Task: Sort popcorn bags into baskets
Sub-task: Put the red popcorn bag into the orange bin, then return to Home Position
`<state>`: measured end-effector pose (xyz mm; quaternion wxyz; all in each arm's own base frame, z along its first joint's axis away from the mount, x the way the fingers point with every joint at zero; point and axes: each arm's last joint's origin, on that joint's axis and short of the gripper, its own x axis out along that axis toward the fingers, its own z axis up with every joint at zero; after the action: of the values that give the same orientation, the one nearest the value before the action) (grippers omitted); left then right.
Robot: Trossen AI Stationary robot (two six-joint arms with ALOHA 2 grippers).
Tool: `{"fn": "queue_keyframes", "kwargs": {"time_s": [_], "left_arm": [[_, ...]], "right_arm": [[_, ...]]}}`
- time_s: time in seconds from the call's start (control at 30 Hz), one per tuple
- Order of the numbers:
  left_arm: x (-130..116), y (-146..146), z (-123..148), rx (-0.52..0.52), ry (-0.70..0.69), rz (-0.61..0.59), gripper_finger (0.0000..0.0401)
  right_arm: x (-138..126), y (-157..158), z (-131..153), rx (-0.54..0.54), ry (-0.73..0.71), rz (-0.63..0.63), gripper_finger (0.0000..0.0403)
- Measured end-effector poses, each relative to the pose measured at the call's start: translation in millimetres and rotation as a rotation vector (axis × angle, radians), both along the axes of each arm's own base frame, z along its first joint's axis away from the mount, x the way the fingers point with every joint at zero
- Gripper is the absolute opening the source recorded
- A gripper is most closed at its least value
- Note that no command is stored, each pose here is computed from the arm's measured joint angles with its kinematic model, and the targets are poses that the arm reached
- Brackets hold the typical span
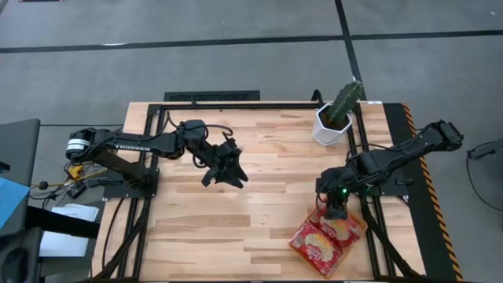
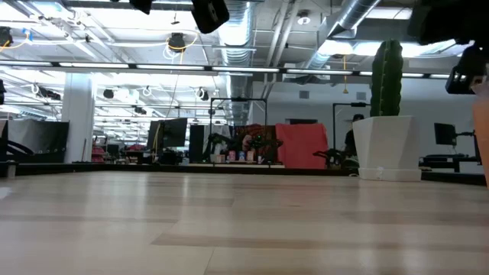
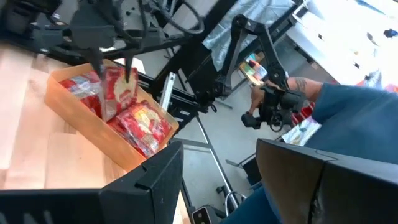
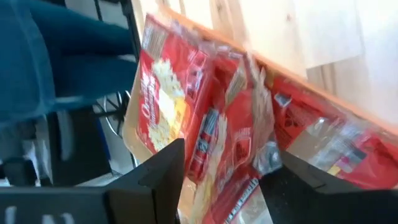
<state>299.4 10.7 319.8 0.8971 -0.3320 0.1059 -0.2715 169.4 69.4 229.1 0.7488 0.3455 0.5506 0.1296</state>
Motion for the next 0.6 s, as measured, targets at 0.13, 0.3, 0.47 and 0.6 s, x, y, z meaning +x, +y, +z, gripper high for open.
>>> {"fn": "queue_keyframes", "kwargs": {"time_s": [0.13, 0.3, 0.47, 0.6], "left_arm": [[-1, 16, 0, -0.038, 0.025, 0.050, 0.0190], [-3, 34, -2, -0.082, 0.072, 0.115, 0.0190], [-5, 42, -4, -0.088, 0.086, 0.131, 0.0190], [-5, 45, -4, -0.081, 0.082, 0.142, 0.0190]], "right_arm": [[-4, -8, 7, 0.017, -0.033, -0.045, 0.0219], [-20, -20, 9, 0.007, 0.077, -0.142, 0.0207], [-17, -16, 28, 0.082, -0.131, -0.165, 0.0189], [-16, -15, 42, 0.081, -0.236, -0.225, 0.0166]]}}
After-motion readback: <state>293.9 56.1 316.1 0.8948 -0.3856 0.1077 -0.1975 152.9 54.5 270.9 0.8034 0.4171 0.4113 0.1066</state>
